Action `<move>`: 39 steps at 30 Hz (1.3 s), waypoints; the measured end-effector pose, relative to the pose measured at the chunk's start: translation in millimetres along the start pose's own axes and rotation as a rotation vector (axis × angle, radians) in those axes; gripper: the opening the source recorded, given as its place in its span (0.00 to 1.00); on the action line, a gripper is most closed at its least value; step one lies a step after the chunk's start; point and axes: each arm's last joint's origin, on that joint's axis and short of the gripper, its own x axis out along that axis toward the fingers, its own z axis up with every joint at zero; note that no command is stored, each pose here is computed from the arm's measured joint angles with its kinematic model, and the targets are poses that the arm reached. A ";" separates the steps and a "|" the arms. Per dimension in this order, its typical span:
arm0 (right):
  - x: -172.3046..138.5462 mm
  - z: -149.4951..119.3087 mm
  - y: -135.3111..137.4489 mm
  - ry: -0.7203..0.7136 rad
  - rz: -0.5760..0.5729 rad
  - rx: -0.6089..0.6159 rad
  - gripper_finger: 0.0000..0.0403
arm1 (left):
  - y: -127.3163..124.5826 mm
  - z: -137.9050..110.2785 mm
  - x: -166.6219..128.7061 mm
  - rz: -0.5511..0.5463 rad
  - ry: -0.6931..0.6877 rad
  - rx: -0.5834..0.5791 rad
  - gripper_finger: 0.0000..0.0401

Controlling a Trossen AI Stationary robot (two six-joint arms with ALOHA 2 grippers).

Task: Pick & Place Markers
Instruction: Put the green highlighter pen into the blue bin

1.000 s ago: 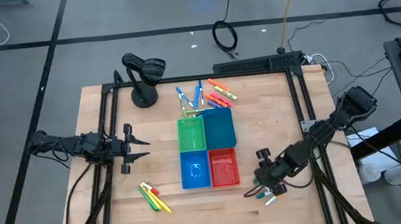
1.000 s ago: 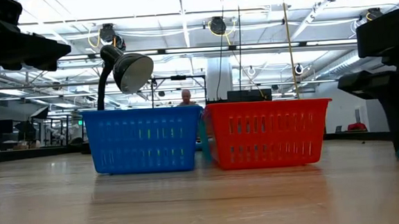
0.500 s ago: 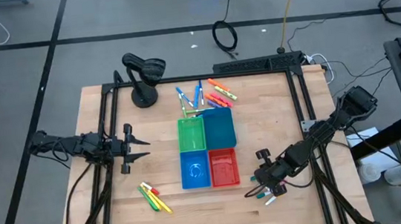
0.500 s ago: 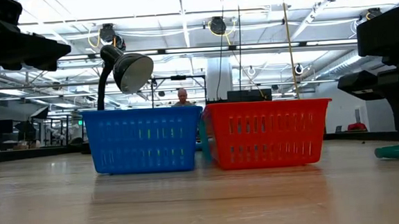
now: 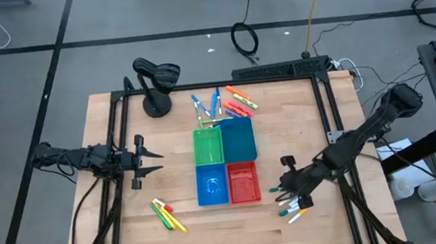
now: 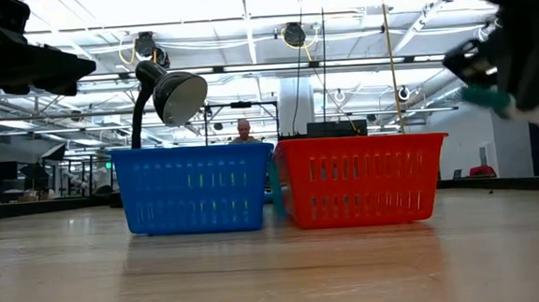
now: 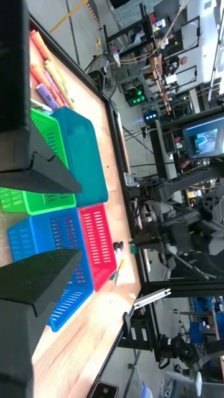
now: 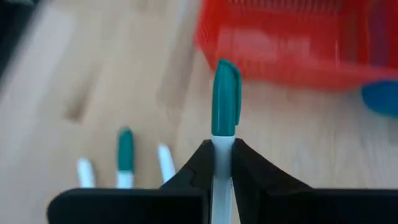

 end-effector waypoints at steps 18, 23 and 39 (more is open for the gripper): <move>-6.1 26.4 4.6 -0.267 0.058 -0.071 0.06 | 0.0 0.1 0.0 0.000 -0.001 0.000 0.40; -6.6 38.0 -8.0 -0.355 0.010 -0.036 0.06 | 0.0 0.1 0.0 0.000 -0.001 0.000 0.40; 20.2 67.4 -144.3 -0.463 -0.439 0.063 0.06 | 0.0 0.1 0.0 0.000 -0.001 0.000 0.40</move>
